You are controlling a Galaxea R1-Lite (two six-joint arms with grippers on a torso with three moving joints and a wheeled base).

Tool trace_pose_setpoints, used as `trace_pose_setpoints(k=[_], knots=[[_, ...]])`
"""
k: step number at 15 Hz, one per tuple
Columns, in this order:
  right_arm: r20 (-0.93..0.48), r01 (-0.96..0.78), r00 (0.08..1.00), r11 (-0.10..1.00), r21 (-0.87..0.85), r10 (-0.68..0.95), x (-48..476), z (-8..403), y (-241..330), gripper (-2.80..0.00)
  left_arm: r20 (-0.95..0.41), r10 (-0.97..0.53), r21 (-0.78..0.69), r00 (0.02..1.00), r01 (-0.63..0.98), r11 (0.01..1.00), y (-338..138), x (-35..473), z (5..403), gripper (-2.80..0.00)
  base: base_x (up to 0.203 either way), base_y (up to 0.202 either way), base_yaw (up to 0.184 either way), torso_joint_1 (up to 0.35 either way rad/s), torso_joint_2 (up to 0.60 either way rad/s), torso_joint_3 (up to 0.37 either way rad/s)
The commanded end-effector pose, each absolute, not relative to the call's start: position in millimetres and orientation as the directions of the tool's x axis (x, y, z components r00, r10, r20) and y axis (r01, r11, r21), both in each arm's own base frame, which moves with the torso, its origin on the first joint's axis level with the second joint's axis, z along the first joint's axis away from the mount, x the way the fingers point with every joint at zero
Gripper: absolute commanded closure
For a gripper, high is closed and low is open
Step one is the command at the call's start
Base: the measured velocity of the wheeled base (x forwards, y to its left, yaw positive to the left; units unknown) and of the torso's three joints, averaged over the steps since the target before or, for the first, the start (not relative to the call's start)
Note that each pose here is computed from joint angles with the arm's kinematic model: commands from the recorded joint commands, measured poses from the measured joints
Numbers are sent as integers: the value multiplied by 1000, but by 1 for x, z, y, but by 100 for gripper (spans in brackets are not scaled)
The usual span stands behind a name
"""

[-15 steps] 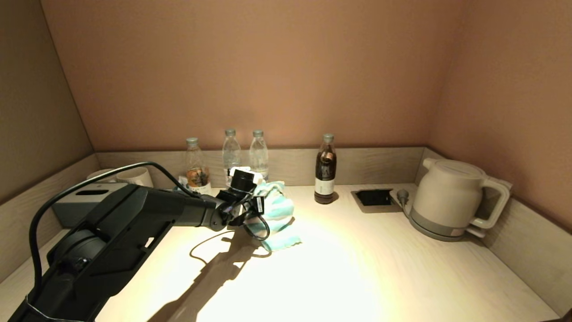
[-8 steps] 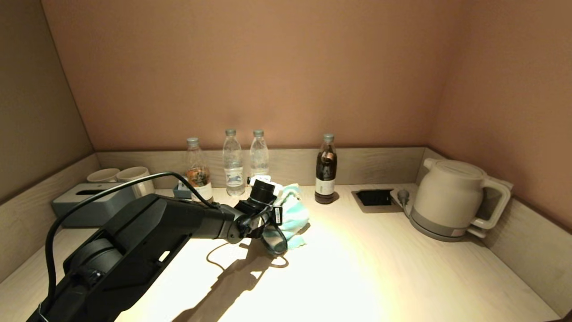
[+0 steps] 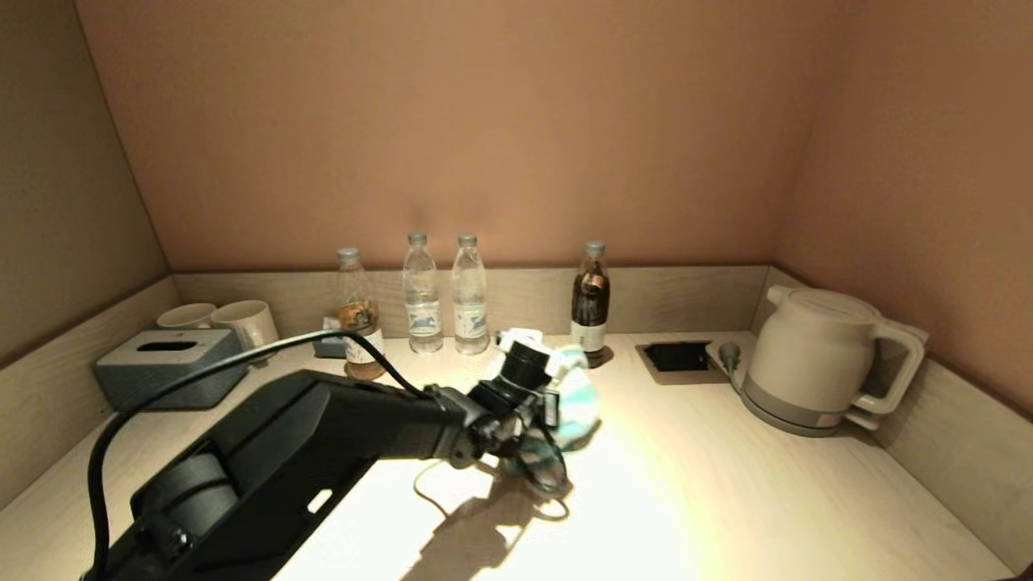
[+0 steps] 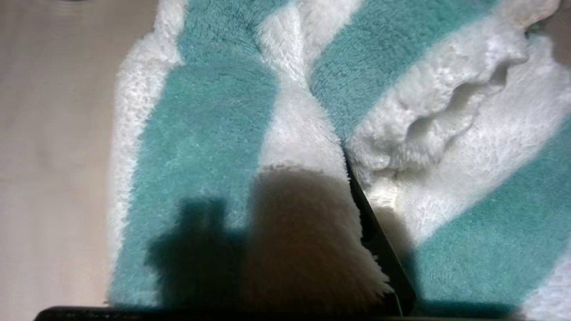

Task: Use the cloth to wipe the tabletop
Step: Sweep the stains on the table

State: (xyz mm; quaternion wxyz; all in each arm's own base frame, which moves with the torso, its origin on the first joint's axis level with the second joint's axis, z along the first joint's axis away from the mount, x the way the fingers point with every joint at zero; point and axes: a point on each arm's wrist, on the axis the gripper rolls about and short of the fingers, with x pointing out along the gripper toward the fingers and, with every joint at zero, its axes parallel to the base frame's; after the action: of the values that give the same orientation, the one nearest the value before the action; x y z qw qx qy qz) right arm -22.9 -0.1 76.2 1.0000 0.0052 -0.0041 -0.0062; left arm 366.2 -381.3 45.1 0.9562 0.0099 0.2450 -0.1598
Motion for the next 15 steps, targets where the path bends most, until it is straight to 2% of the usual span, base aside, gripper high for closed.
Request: trace_pose_setpoints(k=[1, 2, 4, 6, 15], knots=[[8, 11, 1000, 1000, 11, -11, -23, 76, 0, 0, -428, -472, -103, 770, 477, 873, -439, 285, 79, 0, 0, 0, 0, 0, 0, 0], [8, 11, 1000, 1000, 11, -11, -23, 76, 0, 0, -413, -518, -131, 749, 514, 848, -449, 261, 96, 0, 0, 0, 0, 0, 0, 0], [8, 11, 1000, 1000, 11, -11, -23, 76, 0, 0, -415, -527, -142, 741, 519, 843, -451, 255, 100, 0, 0, 0, 0, 0, 0, 0], [8, 12, 1000, 1000, 11, -12, -23, 76, 0, 0, -405, -580, -167, 707, 566, 807, -462, 224, 116, 0, 0, 0, 0, 0, 0, 0], [8, 11, 1000, 1000, 11, -11, -23, 76, 0, 0, -480, -555, -163, 680, 552, 818, -459, 209, 94, 0, 0, 0, 0, 0, 0, 0]])
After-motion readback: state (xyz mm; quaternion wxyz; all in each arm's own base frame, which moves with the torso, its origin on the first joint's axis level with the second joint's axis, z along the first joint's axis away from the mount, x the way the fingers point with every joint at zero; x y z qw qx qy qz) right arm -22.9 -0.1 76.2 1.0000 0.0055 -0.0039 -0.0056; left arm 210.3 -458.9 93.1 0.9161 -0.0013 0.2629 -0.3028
